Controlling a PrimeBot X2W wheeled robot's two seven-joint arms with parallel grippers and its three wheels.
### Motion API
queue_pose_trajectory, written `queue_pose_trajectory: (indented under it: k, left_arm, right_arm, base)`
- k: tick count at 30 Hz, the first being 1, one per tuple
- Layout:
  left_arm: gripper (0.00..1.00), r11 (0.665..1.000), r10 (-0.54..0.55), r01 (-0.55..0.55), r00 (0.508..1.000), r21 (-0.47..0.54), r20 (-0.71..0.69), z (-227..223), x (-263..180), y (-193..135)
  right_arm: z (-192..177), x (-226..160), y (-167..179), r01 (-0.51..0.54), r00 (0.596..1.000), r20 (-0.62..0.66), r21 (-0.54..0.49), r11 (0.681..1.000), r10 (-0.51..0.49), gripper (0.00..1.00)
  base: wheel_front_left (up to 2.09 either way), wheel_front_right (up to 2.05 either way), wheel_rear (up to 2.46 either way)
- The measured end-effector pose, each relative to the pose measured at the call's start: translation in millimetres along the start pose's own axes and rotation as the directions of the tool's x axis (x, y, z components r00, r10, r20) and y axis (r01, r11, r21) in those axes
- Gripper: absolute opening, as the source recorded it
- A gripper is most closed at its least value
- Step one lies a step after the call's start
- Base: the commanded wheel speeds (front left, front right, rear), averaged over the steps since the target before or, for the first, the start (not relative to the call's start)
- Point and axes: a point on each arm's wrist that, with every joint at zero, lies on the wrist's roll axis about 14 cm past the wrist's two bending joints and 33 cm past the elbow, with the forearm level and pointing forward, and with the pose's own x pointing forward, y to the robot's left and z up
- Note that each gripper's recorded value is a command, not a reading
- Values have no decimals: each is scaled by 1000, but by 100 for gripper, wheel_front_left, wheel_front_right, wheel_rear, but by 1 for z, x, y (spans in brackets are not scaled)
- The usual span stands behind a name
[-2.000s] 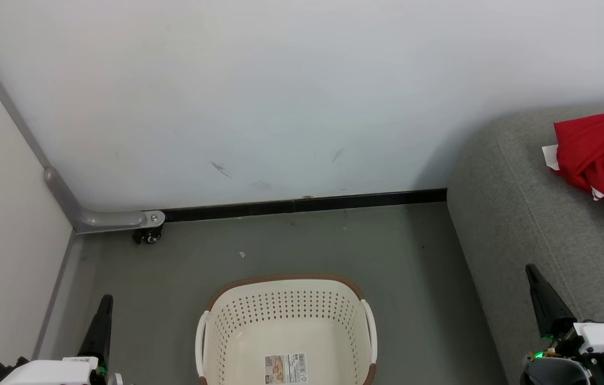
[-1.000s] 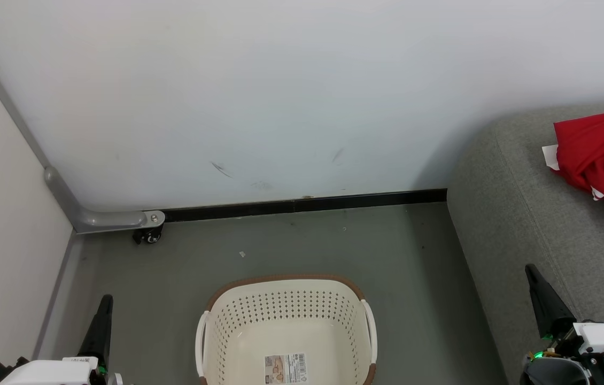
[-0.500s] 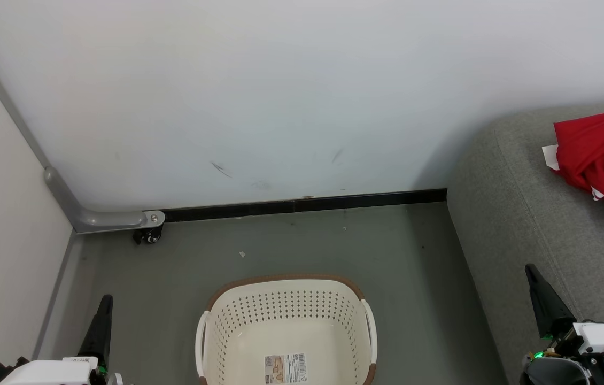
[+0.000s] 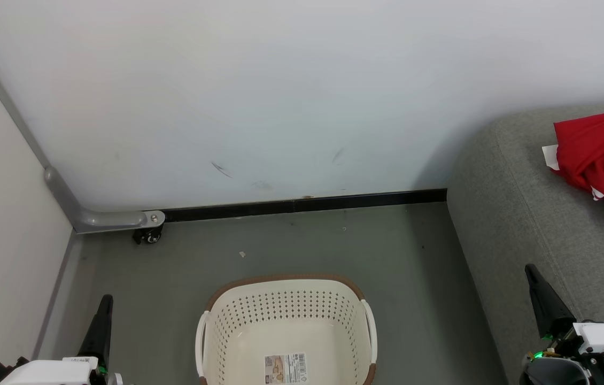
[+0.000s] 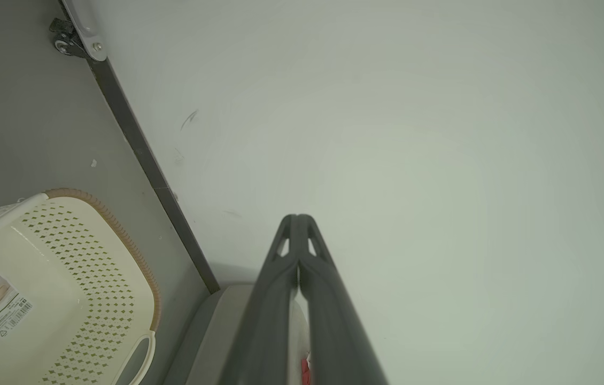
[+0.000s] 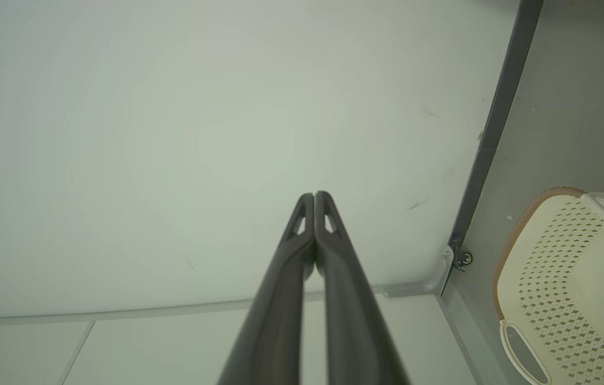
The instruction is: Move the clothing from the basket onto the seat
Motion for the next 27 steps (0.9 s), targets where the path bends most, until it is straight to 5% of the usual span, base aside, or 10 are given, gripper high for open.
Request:
queue_pose_trajectory:
  k: [27]
  left_arm:
    - [0,1000,0,0,1000,-1,0,0,0,0]
  right_arm:
    - [0,0,0,0,1000,0,0,1000,0,0]
  base:
    - [0,0,0]
